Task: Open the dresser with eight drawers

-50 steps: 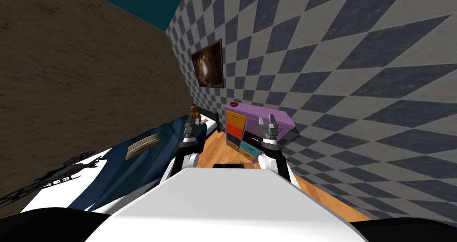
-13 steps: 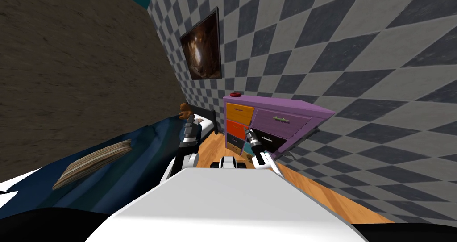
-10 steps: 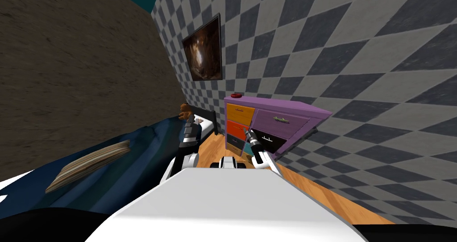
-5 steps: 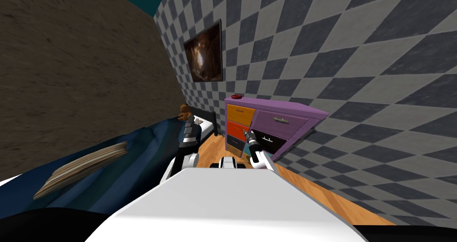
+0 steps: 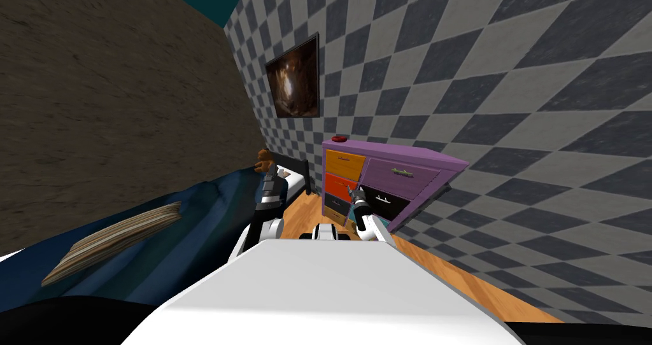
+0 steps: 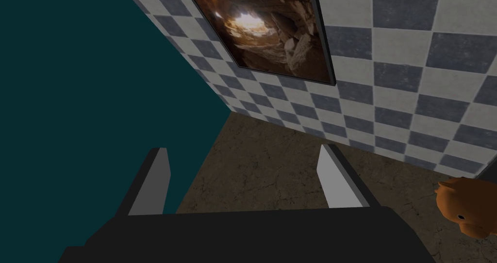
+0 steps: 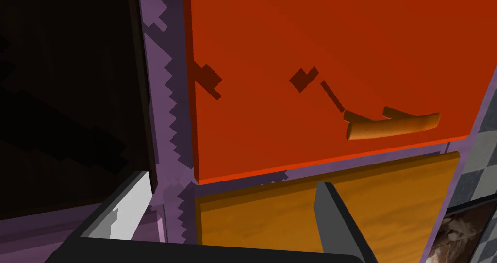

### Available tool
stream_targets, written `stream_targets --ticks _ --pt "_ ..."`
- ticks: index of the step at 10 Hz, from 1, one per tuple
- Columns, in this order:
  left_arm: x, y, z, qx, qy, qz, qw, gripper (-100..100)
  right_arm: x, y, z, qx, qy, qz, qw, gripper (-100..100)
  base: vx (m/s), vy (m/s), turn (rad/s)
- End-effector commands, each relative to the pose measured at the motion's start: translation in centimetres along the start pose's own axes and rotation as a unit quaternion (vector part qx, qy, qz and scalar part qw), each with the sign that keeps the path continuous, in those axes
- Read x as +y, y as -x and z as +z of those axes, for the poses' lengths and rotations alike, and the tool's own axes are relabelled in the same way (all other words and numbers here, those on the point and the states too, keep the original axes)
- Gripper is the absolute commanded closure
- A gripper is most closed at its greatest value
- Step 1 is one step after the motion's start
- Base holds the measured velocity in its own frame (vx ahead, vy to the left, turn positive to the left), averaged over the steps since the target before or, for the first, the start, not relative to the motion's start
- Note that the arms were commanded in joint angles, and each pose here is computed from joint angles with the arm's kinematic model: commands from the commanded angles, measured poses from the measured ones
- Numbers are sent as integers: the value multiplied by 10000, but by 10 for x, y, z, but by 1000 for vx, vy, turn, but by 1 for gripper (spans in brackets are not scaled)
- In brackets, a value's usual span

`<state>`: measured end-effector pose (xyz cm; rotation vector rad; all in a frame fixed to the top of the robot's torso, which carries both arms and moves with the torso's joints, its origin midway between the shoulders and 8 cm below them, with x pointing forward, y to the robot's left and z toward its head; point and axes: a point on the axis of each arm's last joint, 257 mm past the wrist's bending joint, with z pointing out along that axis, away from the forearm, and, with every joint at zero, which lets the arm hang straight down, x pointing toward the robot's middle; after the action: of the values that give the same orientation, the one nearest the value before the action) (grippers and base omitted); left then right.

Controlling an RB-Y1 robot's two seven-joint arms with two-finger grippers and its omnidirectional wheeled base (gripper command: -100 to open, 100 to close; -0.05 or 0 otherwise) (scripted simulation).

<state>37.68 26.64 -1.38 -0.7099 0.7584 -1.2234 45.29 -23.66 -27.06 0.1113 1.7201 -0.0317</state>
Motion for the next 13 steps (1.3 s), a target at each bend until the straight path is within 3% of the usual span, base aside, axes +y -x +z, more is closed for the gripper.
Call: stream_targets --ticks 1,5,6,9,10,11,13 --pt "0 0 0 0 0 0 10000 0 -11 -24 3 221 -243 -554 9979 -100 12 14 1" --pt "0 0 0 0 0 0 10000 0 -18 -30 4 295 -440 -1006 9935 -100 7 23 7" --pt "0 0 0 0 0 0 10000 0 -22 -33 6 329 -570 -1401 9880 -100 3 18 2" --pt "0 0 0 0 0 0 10000 0 -22 -34 6 337 -579 -1440 9873 -100 0 2 0" --pt "0 0 0 0 0 0 10000 0 -26 -37 7 366 -707 -1854 9794 -100 -12 16 31" --pt "0 0 0 0 0 0 10000 0 -26 -37 7 366 -707 -1854 9794 -100 -2 20 4" --pt "0 0 0 0 0 0 10000 0 -29 -40 10 396 -902 -2557 9617 -100 -14 16 21"
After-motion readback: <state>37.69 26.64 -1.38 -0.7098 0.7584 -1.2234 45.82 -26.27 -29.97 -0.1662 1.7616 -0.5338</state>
